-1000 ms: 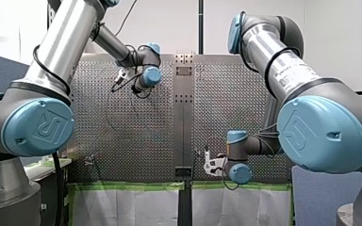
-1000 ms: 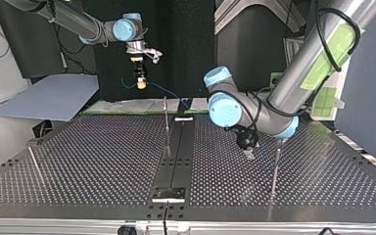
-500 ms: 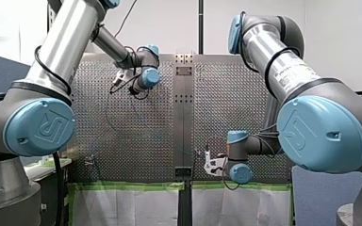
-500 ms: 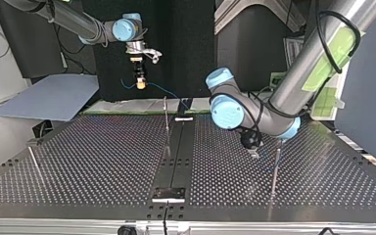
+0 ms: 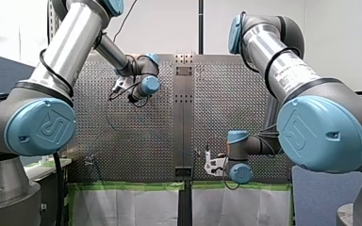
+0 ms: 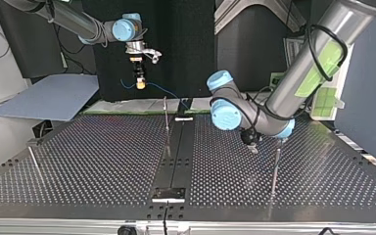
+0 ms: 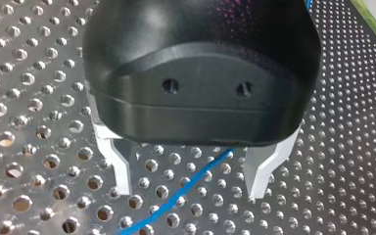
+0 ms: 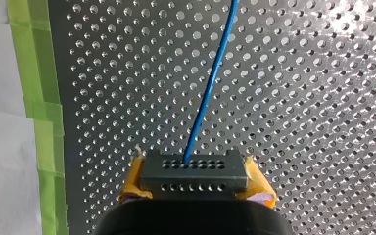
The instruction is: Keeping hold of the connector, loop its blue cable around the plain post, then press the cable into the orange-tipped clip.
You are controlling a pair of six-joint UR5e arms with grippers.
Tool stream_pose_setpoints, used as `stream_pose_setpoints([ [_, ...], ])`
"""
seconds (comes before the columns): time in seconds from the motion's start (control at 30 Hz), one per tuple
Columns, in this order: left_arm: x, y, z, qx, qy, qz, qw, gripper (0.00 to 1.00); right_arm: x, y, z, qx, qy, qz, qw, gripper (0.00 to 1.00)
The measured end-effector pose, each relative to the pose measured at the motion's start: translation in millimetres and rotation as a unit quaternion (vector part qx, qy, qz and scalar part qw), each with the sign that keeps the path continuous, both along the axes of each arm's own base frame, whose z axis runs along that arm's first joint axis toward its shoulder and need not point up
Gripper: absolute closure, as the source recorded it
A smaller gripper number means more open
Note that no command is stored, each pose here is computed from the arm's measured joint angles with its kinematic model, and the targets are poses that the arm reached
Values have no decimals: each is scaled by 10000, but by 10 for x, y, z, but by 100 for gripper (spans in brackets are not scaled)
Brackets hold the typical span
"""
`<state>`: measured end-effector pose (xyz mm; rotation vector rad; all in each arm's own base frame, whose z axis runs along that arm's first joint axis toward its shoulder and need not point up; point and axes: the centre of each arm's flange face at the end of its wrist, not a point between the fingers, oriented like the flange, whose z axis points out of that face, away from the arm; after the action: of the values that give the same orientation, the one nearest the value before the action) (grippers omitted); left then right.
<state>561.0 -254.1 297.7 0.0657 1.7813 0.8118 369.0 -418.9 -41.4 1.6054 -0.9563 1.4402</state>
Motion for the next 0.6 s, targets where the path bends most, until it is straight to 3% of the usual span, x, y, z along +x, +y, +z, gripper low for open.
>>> stream_pose_setpoints([
  [0.33, 100, -32, -516, 38, 382, -93, 9992, 2, -1, -1, 1, 3, 2, 0, 10000, 100],
  [0.6, 150, -80, -729, -83, 453, -266, 9986, 2, -1, 0, -1, 4, 3, -1, 10000, 100],
])
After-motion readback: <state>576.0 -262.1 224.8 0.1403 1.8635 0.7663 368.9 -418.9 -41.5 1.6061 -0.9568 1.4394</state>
